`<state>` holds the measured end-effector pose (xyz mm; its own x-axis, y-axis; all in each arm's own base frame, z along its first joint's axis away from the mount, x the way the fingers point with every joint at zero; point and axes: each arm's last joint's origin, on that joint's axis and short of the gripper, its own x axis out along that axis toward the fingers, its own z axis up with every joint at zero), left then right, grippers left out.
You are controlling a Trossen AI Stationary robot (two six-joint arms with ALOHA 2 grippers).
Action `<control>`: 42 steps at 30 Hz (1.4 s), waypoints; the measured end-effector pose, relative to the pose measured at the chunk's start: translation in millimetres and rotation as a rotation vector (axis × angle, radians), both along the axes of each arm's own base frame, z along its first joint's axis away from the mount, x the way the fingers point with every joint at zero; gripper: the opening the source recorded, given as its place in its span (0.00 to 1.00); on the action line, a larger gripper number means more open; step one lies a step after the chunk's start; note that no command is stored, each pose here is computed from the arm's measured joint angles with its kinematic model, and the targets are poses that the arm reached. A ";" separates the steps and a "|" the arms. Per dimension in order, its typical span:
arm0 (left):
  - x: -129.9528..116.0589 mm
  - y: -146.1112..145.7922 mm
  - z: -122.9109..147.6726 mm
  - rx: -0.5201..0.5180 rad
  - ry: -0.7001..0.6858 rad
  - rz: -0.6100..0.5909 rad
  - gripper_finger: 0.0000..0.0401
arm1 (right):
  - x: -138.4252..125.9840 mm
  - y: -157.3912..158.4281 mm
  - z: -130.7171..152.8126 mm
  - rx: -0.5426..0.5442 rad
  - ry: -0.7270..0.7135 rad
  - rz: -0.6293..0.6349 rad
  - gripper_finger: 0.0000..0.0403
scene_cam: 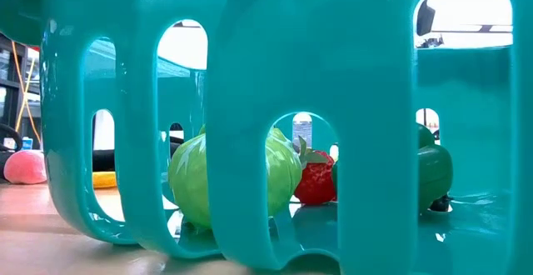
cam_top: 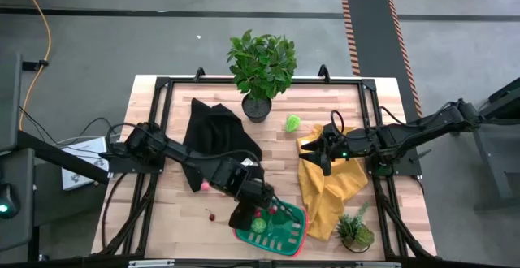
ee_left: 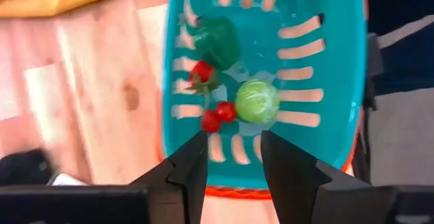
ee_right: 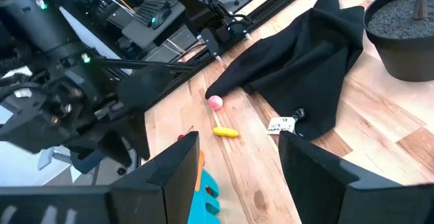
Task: Pick and placing Produce into tupperware
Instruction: Put the green star fruit into the blue bin
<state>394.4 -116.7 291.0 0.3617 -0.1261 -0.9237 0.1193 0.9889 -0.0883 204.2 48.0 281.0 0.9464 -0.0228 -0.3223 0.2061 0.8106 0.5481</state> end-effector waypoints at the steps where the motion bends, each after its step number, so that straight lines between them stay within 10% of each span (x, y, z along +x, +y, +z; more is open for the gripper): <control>1: -0.5 3.1 1.0 0.003 0.006 0.008 0.29 | 0.1 0.0 -0.1 0.000 0.000 0.000 0.48; 16: -24.2 53.0 20.1 0.067 0.158 0.079 0.02 | 4.7 -1.6 7.7 0.002 0.014 0.000 0.48; 26: -51.5 91.9 50.1 0.171 0.162 0.196 0.01 | 29.3 -38.9 25.6 -0.056 0.315 -0.236 0.48; 42: -119.1 123.2 97.3 0.266 0.129 0.292 0.01 | 31.5 -104.3 2.6 0.224 0.548 -0.476 0.48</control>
